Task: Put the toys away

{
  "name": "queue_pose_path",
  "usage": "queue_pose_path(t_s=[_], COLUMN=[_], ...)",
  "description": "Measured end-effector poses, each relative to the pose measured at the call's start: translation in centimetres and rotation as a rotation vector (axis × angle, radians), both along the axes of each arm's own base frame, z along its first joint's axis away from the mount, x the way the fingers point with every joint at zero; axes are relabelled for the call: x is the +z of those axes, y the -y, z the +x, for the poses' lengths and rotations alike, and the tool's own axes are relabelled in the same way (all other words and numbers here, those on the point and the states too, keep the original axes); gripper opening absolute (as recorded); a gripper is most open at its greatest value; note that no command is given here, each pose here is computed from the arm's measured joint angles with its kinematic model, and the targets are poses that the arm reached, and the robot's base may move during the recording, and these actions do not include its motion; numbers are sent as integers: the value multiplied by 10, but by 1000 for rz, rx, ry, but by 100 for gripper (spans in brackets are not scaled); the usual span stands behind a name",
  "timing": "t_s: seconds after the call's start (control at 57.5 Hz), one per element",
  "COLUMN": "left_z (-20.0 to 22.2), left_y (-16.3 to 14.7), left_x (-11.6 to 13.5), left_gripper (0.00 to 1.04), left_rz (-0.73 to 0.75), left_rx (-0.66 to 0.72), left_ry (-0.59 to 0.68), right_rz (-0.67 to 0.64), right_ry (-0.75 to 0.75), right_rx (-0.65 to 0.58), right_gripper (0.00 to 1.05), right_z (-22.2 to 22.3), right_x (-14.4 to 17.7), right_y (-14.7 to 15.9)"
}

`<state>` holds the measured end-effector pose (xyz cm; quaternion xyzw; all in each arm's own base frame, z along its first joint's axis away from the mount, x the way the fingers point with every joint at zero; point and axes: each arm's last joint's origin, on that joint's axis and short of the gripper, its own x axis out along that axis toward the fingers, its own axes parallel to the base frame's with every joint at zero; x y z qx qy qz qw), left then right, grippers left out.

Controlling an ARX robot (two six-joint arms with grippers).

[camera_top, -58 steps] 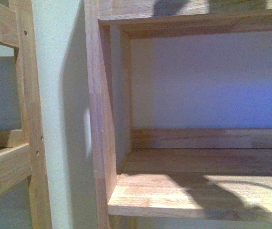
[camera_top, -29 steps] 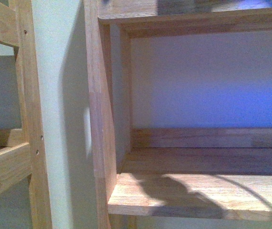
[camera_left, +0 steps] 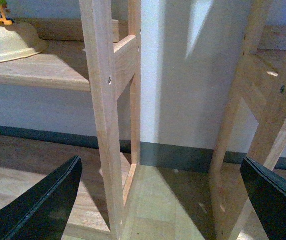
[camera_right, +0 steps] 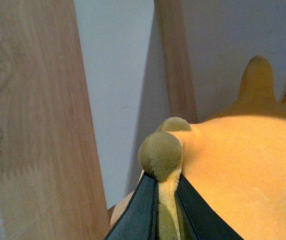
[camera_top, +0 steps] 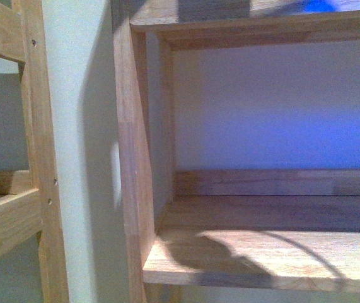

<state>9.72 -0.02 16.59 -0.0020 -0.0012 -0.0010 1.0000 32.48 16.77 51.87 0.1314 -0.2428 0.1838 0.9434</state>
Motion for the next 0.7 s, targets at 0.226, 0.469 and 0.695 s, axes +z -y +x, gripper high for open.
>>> queue_pose_path(t_s=[0.226,0.469,0.695], left_z=[0,0,0], left_y=[0,0,0], left_x=[0,0,0], left_gripper=[98,98,98], left_rz=[0,0,0], left_rx=[0,0,0], left_ry=[0,0,0], right_rz=[41,41,46], right_ry=[9,-24,-29], right_rx=[53,46,47], right_gripper=[6,6,6], right_z=[9,18,13], right_x=[9,-11,-18], right_y=[13,20,23])
